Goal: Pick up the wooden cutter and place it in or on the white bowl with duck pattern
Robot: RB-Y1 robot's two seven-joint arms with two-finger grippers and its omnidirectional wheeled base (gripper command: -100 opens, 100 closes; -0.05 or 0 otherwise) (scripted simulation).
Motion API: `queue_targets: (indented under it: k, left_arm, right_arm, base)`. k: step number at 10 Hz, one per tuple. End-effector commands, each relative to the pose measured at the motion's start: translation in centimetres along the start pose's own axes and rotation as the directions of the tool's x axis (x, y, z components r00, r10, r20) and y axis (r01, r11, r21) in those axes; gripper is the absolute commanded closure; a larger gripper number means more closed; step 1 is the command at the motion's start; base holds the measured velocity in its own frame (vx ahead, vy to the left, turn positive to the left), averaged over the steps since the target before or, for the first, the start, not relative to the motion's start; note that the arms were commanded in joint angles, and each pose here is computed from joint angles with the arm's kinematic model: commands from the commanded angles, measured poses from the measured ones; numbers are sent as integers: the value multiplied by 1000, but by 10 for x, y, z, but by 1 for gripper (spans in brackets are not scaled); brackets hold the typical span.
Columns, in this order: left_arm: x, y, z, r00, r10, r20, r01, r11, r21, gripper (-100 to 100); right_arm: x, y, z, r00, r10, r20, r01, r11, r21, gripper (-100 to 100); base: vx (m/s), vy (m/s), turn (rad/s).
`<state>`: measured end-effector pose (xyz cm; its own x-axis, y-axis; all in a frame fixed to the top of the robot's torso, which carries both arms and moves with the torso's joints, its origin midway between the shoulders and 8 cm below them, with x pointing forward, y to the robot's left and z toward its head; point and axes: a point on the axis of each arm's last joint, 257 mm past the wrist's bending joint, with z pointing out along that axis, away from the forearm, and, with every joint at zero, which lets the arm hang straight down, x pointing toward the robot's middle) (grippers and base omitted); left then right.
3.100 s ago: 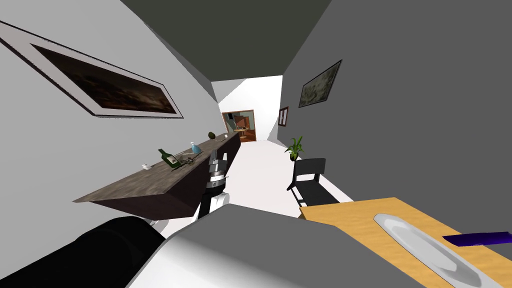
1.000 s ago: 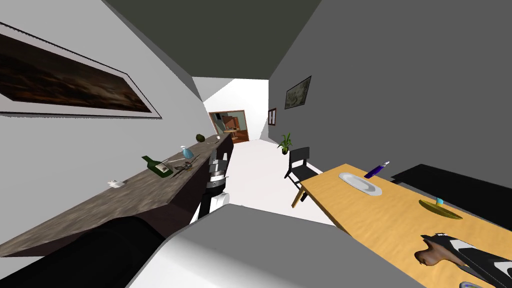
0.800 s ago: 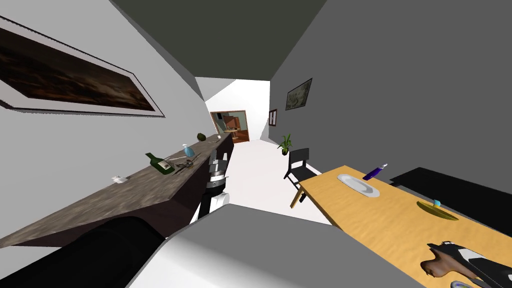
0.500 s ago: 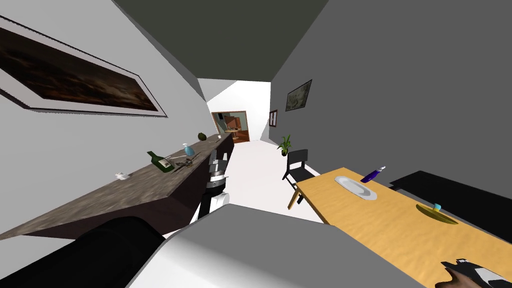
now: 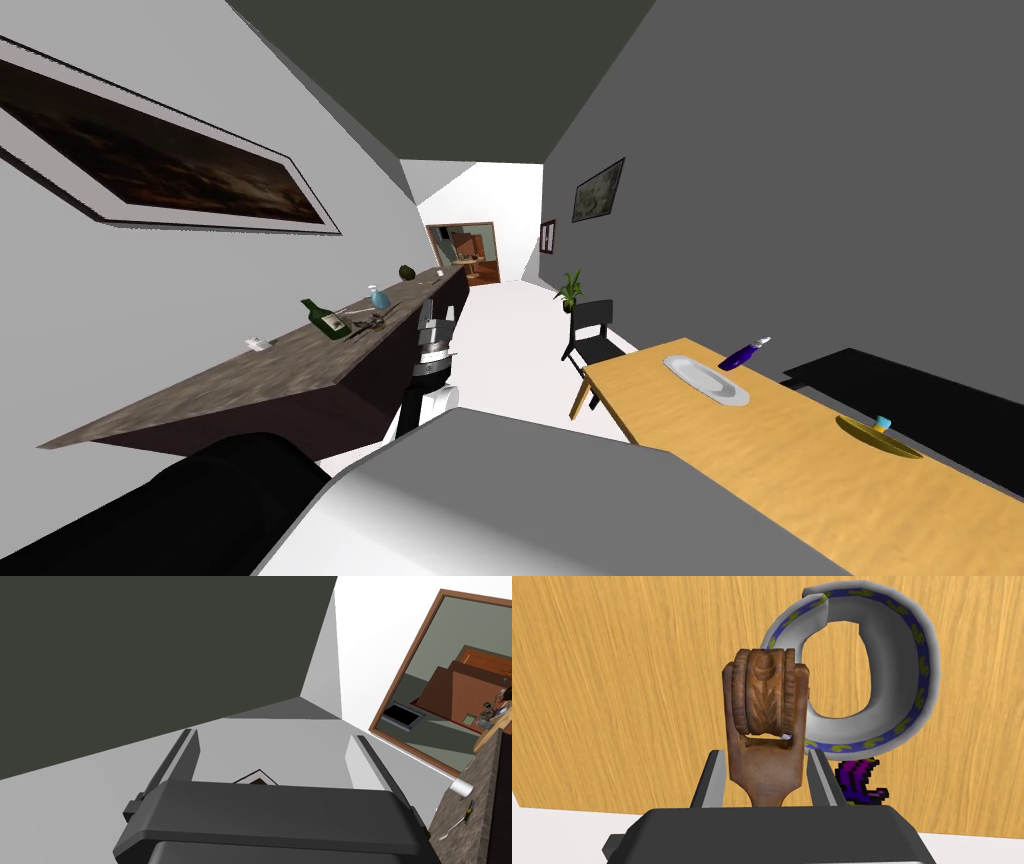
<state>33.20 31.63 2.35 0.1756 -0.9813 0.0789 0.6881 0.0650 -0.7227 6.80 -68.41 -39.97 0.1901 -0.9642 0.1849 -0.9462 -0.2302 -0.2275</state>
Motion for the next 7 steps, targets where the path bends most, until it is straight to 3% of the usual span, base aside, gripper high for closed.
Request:
queue_targets:
  k: [1, 2, 5, 6, 7]
  left_arm:
    - [0, 0, 0, 1000, 0, 0, 0, 1000, 0, 0]
    - [0, 0, 0, 1000, 0, 0, 0, 1000, 0, 0]
    - [0, 0, 0, 1000, 0, 0, 0, 1000, 0, 0]
    - [0, 0, 0, 1000, 0, 0, 0, 1000, 0, 0]
    - [0, 0, 0, 1000, 0, 0, 0, 1000, 0, 0]
  right_arm:
    - [-15, 29, 4, 999, 21, 27, -20, 999, -38, 100]
    - [-28, 48, 5, 998, 36, 42, -34, 997, -64, 100]
    - [-28, 53, 6, 998, 39, 44, -36, 997, -69, 100]
    - [-28, 54, 6, 998, 40, 44, -37, 997, -71, -100]
    - [-28, 54, 6, 998, 40, 44, -37, 997, -71, -100]
  base:
    - [27, -174, 61]
    - [40, -202, 78]
    - [17, -84, 22]
    - [1, -9, 0]
    - [0, 0, 0]
